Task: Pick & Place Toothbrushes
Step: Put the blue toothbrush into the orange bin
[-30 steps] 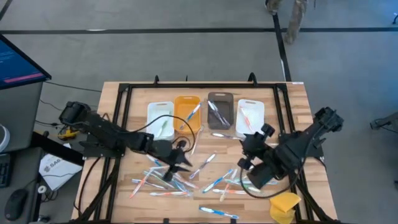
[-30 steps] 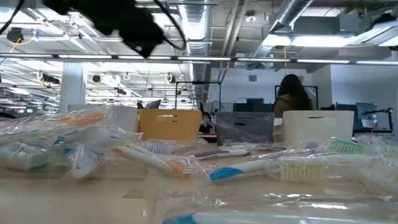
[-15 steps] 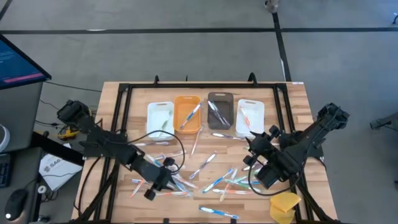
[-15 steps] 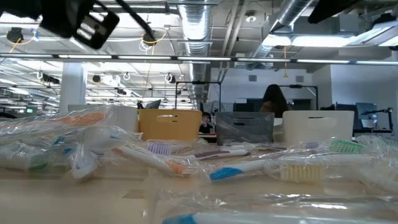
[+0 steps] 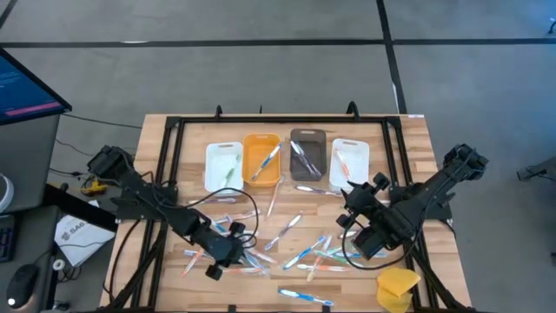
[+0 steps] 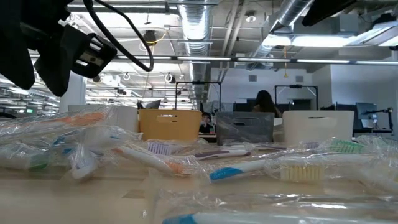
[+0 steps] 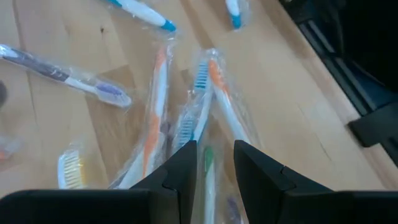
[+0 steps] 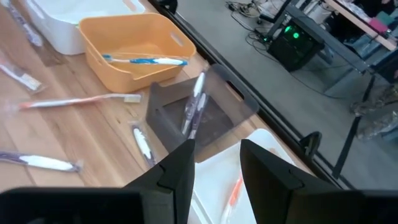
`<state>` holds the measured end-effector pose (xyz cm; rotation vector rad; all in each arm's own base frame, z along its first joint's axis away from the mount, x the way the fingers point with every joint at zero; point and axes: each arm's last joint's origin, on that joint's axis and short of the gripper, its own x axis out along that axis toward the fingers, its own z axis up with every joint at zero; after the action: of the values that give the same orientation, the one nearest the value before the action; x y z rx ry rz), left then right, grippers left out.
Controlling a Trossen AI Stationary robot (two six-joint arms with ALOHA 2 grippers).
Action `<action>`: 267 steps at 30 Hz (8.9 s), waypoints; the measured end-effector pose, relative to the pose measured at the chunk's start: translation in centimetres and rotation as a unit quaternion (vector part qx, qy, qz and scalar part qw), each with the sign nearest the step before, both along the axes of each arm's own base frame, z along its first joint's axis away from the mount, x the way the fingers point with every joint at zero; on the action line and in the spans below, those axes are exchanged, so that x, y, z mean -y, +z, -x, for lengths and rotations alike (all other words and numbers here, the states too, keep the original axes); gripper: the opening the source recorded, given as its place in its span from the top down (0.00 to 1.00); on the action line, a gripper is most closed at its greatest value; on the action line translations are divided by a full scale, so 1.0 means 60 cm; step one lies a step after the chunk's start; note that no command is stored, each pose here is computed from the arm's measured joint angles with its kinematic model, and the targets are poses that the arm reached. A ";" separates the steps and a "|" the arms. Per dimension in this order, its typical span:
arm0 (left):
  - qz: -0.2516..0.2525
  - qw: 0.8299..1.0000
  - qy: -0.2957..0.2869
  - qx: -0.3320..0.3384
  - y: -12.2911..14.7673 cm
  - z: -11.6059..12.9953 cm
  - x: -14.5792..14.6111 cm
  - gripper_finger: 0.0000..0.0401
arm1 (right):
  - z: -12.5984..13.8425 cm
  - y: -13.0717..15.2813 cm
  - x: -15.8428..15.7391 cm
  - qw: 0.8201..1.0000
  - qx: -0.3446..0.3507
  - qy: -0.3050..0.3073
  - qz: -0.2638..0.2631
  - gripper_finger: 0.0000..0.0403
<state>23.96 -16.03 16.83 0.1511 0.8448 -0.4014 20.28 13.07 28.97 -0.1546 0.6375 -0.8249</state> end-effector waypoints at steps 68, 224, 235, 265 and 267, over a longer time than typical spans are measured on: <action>-0.086 0.994 0.028 -0.054 -0.068 0.009 -0.054 0.96 | -0.016 -0.004 -0.014 0.999 0.009 0.030 -0.016 0.70; 0.096 0.876 0.157 0.445 0.225 0.027 -0.153 0.95 | -0.311 -0.041 0.034 0.912 0.217 0.347 -0.021 0.47; 0.095 0.878 0.155 0.442 0.224 0.027 -0.152 0.95 | -0.310 -0.051 0.033 0.911 0.170 0.376 -0.002 0.96; 0.086 0.888 0.156 0.425 0.217 0.026 -0.152 0.95 | -0.280 -0.117 0.046 0.949 0.035 0.267 -0.167 0.98; 0.085 0.889 0.156 0.423 0.216 0.026 -0.153 0.95 | -0.276 -0.123 0.050 0.949 0.017 0.256 -0.182 0.98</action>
<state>22.39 -6.88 29.82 0.0142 -0.0391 -0.0734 36.85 10.08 21.58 0.0319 0.6669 -0.2005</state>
